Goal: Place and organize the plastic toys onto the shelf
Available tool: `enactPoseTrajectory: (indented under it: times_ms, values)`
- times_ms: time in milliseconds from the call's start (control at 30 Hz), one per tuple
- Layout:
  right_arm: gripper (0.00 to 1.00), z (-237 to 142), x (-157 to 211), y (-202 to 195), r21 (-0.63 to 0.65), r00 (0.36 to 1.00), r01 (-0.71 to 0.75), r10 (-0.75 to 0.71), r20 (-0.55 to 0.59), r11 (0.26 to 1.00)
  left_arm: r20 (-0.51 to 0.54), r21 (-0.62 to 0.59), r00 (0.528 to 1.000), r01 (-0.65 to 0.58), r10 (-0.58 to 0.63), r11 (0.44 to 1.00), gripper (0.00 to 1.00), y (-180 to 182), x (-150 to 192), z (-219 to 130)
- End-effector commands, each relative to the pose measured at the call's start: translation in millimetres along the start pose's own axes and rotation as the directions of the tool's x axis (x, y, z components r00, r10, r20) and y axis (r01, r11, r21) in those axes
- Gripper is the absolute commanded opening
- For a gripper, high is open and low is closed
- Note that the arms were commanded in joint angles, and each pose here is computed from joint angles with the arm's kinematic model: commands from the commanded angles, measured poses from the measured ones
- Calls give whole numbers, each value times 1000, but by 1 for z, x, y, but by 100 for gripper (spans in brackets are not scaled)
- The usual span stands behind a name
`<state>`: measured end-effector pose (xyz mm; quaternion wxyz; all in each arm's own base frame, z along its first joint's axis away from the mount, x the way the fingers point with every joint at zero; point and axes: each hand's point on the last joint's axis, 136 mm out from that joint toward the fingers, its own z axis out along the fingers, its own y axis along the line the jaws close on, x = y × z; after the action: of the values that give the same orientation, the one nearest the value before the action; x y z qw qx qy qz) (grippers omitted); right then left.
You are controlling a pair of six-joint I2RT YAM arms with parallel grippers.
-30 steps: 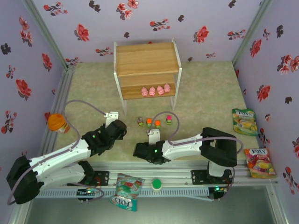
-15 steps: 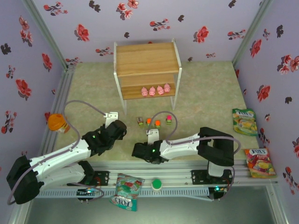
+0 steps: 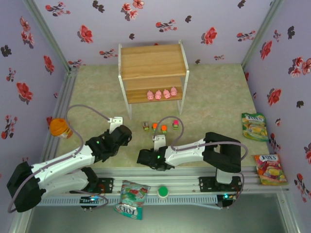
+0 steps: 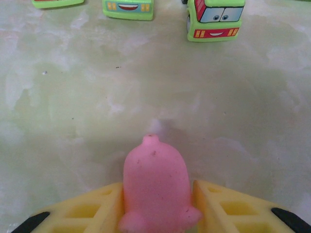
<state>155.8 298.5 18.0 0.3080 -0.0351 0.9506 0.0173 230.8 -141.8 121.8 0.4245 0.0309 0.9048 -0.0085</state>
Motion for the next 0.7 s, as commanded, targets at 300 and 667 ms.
enactPoseTrajectory:
  times_ms: [300, 667]
  values:
    - [43, -2, 1, -4, 28, 1000, -4, 3, 18, 1000, 8, -33, 1000, 7, -7, 999, 51, 6, 3, 2]
    - [33, 0, 3, -4, 39, 1000, 6, -7, 9, 999, 6, -34, 1000, 10, -10, 999, 51, 7, 4, 2]
